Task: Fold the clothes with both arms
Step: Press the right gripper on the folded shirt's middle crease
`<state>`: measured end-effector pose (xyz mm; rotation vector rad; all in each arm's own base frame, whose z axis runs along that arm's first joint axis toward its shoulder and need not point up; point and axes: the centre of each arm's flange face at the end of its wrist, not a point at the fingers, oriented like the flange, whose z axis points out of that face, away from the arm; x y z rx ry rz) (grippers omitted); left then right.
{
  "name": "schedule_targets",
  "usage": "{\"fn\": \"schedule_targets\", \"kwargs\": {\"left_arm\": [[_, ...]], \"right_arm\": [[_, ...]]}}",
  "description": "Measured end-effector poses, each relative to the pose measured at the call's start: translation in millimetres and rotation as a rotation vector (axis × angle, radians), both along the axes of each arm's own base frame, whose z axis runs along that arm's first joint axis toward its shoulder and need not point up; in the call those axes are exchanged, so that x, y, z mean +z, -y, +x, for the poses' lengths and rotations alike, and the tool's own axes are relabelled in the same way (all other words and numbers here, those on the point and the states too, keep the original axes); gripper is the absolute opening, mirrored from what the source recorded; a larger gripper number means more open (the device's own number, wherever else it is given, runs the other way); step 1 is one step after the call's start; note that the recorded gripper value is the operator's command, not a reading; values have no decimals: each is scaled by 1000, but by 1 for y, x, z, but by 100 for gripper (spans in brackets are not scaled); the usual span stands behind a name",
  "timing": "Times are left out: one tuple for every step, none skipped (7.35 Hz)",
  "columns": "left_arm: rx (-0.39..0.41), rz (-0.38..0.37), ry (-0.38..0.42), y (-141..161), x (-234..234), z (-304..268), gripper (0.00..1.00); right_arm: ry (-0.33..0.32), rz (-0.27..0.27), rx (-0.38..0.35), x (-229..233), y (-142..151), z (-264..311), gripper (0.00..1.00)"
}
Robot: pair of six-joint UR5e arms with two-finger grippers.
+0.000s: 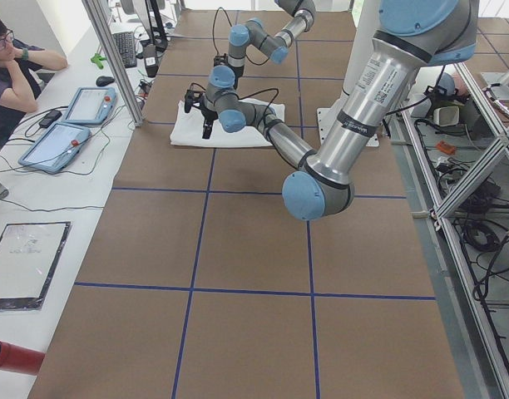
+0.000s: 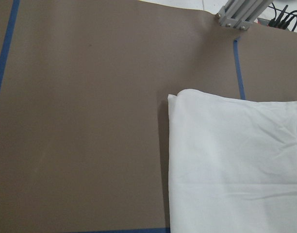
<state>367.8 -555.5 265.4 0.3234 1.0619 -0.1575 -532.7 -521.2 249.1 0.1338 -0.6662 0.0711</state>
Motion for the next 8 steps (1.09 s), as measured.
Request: {"fn": "schedule_targets", "kwargs": {"left_arm": [[11,-3,-4,-8,2,-5,100],[16,-5,-6,-12,4,-7,100],[18,-5,-7,-13,5,-8,100],[20,-5,-8,-14,6,-8,100],[21,-5,-8,-14,6,-8,100],[22,-5,-9,-15,5,-8,100],[22,-4,-10,-15,5,-7,100],[23,-4,-10,-15,5,-7,100]], "right_arm": [[-21,-1,-18,1,-1,-19,100],[-37,4,-39,2,-3,-33,100],[-47,4,-57,5,-6,-41,100],[-54,1,-69,7,-9,-47,100],[-59,-2,-75,10,-12,-51,100],[-64,-5,-80,14,-14,-53,100],[-70,-8,-83,18,-16,-55,100],[-75,-9,-87,21,-16,-55,100]]}}
